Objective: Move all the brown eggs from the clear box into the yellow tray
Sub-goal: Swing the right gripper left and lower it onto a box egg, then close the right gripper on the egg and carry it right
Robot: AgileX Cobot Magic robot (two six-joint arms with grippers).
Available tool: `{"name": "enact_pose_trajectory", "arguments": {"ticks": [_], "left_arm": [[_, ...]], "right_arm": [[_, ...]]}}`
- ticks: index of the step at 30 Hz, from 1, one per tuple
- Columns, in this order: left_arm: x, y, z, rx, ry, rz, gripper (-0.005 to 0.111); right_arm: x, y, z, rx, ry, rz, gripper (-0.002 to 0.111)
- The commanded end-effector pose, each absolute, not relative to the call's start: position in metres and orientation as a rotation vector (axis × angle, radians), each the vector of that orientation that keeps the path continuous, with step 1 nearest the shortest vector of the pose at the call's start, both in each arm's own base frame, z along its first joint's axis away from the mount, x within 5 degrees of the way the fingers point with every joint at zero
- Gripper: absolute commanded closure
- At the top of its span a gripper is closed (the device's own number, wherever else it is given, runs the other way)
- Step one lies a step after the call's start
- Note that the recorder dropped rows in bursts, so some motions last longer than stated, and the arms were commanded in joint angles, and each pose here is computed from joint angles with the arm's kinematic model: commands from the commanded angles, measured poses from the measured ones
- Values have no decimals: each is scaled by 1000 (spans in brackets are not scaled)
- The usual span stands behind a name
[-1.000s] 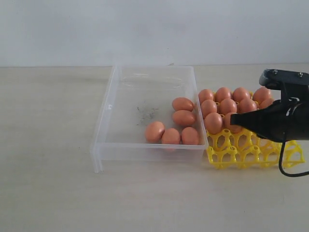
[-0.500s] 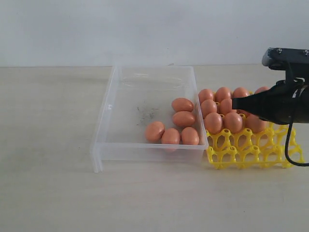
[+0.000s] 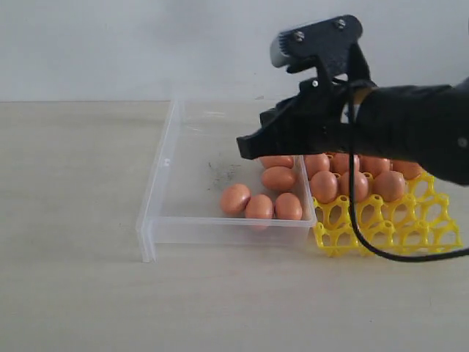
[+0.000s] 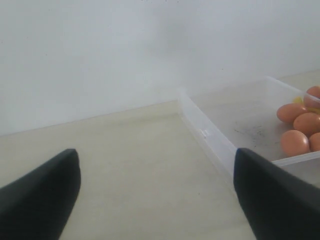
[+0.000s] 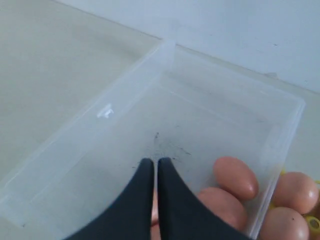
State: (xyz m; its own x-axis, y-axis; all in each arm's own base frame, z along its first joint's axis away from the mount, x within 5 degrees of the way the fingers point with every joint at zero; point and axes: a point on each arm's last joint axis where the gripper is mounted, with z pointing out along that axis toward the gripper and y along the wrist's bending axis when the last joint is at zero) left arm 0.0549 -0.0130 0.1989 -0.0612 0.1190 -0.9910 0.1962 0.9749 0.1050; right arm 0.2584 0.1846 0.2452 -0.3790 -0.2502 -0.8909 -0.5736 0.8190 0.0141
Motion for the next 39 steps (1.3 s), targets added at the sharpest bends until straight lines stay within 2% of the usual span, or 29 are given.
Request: {"name": "enact_pose_trajectory", "arguments": {"ticks": [1,5,9,15,16,19,22,23,31,39], "left_arm": [[55,-13,198,235,1631,-79,29],[55,-13,198,235,1631,-79,29],[55,-13,198,235,1631,-79,29],[55,-13,198,235,1631,-79,29],[55,-13,198,235,1631,-79,29],[55,-13,198,235,1631,-79,29],[55,-13,198,235,1631,-79,29],[55,-13,198,235,1631,-79,29],[55,-13,198,235,1631,-79,29],[55,-13,198,235,1631,-79,29]], "right_arm": [[267,198,260,-709,2113,350,105],[272,202,261,-813,2262,283,98],[282,210,273,-751,2142,332,86],[297,225,269,-813,2397,311,50],[301,228,265,-833,2446,298,49],[326,246,237,-918,2658,202,57],[344,259,215,-867,2775,170,50],[353,265,208,-782,2815,176,47],[376,281,182,-212,2893,348,47],[382,275,160,-14,2915,218,48]]}}
